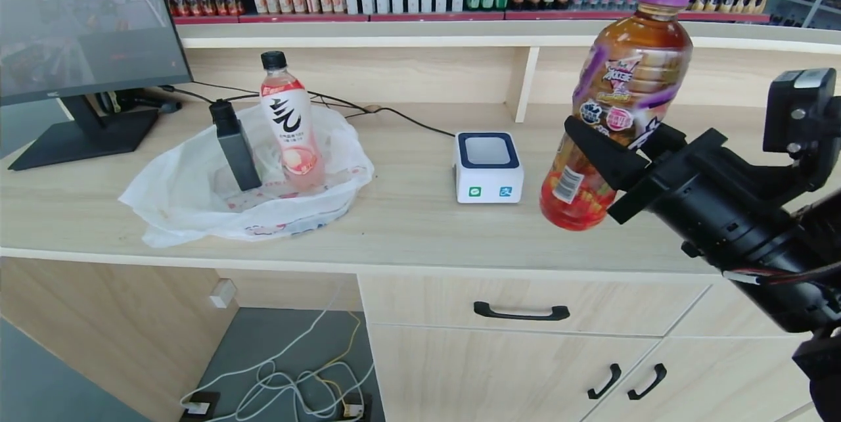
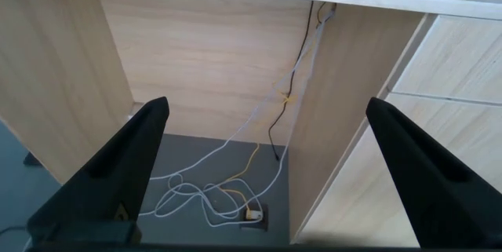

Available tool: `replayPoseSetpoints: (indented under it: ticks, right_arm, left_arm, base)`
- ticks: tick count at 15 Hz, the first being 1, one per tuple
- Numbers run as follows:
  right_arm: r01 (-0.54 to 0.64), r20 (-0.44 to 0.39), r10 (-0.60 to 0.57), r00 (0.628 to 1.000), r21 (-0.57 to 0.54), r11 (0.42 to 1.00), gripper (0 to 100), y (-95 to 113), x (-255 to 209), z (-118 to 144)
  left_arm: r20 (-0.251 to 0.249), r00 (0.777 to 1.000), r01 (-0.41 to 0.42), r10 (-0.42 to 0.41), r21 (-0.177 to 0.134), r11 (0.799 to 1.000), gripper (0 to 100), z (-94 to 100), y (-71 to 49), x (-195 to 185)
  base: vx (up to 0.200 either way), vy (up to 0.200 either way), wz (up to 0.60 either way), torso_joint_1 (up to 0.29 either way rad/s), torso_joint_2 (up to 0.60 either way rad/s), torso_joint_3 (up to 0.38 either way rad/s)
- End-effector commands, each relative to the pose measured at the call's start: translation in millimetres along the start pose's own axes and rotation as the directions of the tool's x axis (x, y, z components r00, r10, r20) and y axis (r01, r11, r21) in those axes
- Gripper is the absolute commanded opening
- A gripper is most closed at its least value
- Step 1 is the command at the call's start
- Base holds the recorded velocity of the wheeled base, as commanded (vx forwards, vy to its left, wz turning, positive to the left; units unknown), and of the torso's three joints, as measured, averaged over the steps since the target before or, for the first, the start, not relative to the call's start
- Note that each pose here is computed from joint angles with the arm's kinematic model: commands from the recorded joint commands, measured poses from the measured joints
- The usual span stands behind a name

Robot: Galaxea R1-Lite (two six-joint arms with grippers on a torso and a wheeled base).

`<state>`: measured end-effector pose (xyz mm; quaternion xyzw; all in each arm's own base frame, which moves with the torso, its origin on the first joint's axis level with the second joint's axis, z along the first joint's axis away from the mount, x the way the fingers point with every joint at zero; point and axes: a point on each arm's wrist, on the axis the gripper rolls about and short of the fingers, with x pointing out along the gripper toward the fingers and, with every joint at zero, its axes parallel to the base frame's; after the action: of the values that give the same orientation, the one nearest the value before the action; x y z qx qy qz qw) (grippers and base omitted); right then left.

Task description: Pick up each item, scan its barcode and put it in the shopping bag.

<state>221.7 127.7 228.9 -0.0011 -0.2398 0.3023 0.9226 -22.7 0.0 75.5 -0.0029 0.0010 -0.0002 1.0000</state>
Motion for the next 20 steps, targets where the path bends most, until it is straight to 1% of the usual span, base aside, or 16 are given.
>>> replayPoseSetpoints:
  ticks: [1, 2, 4, 5, 6, 8, 9, 10, 11, 12, 13, 15, 16, 17, 18, 20]
  right_arm:
    - [-0.017, -0.005, 0.017, 1.000, -0.014, 1.000, 0, -2.8, 11.1, -5.9]
    - [-0.048, 0.001, 0.048, 0.999, -0.034, 0.998, 0, -4.2, 14.4, -5.6]
    - [-0.062, 0.015, 0.066, 0.998, -0.205, 0.977, 0, -12.1, 29.7, -10.1]
    - [-0.066, 0.012, 0.071, 0.997, -0.232, 0.970, 0, -12.4, 32.4, -11.4]
    - [-0.084, 0.009, 0.092, 0.996, -0.322, 0.943, 0, -12.6, 39.6, -13.5]
    - [-0.110, 0.018, 0.133, 0.991, -0.450, 0.886, 0, -14.5, 56.0, -14.9]
    - [-0.117, 0.041, 0.160, 0.986, -0.514, 0.850, 0, -16.2, 68.3, -13.4]
    - [-0.111, 0.069, 0.183, 0.981, -0.575, 0.811, 0, -13.4, 82.8, -12.4]
    - [-0.106, 0.090, 0.198, 0.976, -0.597, 0.795, 0, -8.8, 89.4, -10.5]
    - [-0.108, 0.130, 0.248, 0.960, -0.643, 0.758, 0, 4.8, 108.5, -14.8]
    - [-0.106, 0.142, 0.263, 0.954, -0.662, 0.742, 0, 5.3, 114.6, -17.4]
    - [-0.075, 0.164, 0.298, 0.940, -0.754, 0.652, 0, -5.4, 129.6, -26.3]
    - [-0.067, 0.174, 0.320, 0.931, -0.782, 0.619, 0, -9.9, 133.1, -26.9]
    - [-0.067, 0.174, 0.334, 0.926, -0.796, 0.601, 0, -13.1, 135.1, -29.5]
    - [-0.076, 0.165, 0.350, 0.922, -0.809, 0.582, 0, -16.1, 138.1, -37.9]
    - [-0.098, 0.154, 0.399, 0.904, -0.834, 0.543, 0, -16.6, 142.9, -50.4]
  left_arm:
    - [0.000, 1.000, 0.001, -0.001, 0.000, 1.000, 100, 0.0, 0.0, 0.0]
    - [0.000, 1.000, 0.001, -0.001, 0.000, 1.000, 100, 0.0, 0.0, 0.0]
    - [0.000, 1.000, 0.001, -0.001, -0.002, 1.000, 100, 0.0, 0.0, 0.0]
    - [0.000, 1.000, 0.003, -0.003, 0.000, 1.000, 100, 0.0, 0.0, 0.0]
    - [0.000, 1.000, 0.001, -0.001, 0.000, 1.000, 100, 0.0, 0.0, 0.0]
    - [0.000, 1.000, 0.001, -0.001, -0.002, 1.000, 100, 0.0, 0.0, 0.0]
    - [0.000, 1.000, 0.001, -0.001, -0.002, 1.000, 100, 0.0, 0.0, 0.0]
    - [0.000, 1.000, 0.001, -0.001, -0.002, 1.000, 100, 0.0, 0.0, 0.0]
    - [0.000, 1.000, 0.001, -0.001, -0.002, 1.000, 100, 0.0, 0.0, 0.0]
    - [0.000, 1.000, 0.001, -0.001, -0.002, 1.000, 100, 0.0, 0.0, 0.0]
    - [0.000, 1.000, 0.001, -0.001, -0.002, 1.000, 100, 0.0, 0.0, 0.0]
    - [0.000, 1.000, 0.001, -0.001, -0.002, 1.000, 100, 0.0, 0.0, 0.0]
    - [0.000, 1.000, 0.001, -0.001, -0.002, 1.000, 100, 0.0, 0.0, 0.0]
    - [0.000, 1.000, 0.001, -0.001, -0.002, 1.000, 100, 0.0, 0.0, 0.0]
    - [0.000, 1.000, 0.001, -0.001, -0.002, 1.000, 100, 0.0, 0.0, 0.0]
    - [0.000, 1.000, 0.001, -0.001, -0.002, 1.000, 100, 0.0, 0.0, 0.0]
  base:
    - [0.000, 0.000, 0.00, 0.000, 0.00, 0.000]
    - [0.000, 0.000, 0.00, 0.000, 0.00, 0.000]
    - [0.000, 0.000, 0.00, 0.000, 0.00, 0.000]
    - [0.000, 0.000, 0.00, 0.000, 0.00, 0.000]
    - [0.000, 0.000, 0.00, 0.000, 0.00, 0.000]
    - [0.000, 0.000, 0.00, 0.000, 0.00, 0.000]
    - [0.000, 0.000, 0.00, 0.000, 0.00, 0.000]
    - [0.000, 0.000, 0.00, 0.000, 0.00, 0.000]
    - [0.000, 0.000, 0.00, 0.000, 0.00, 0.000]
    - [0.000, 0.000, 0.00, 0.000, 0.00, 0.000]
    - [0.000, 0.000, 0.00, 0.000, 0.00, 0.000]
    - [0.000, 0.000, 0.00, 0.000, 0.00, 0.000]
    - [0.000, 0.000, 0.00, 0.000, 0.00, 0.000]
    - [0.000, 0.000, 0.00, 0.000, 0.00, 0.000]
    - [0.000, 0.000, 0.00, 0.000, 0.00, 0.000]
    - [0.000, 0.000, 0.00, 0.000, 0.00, 0.000]
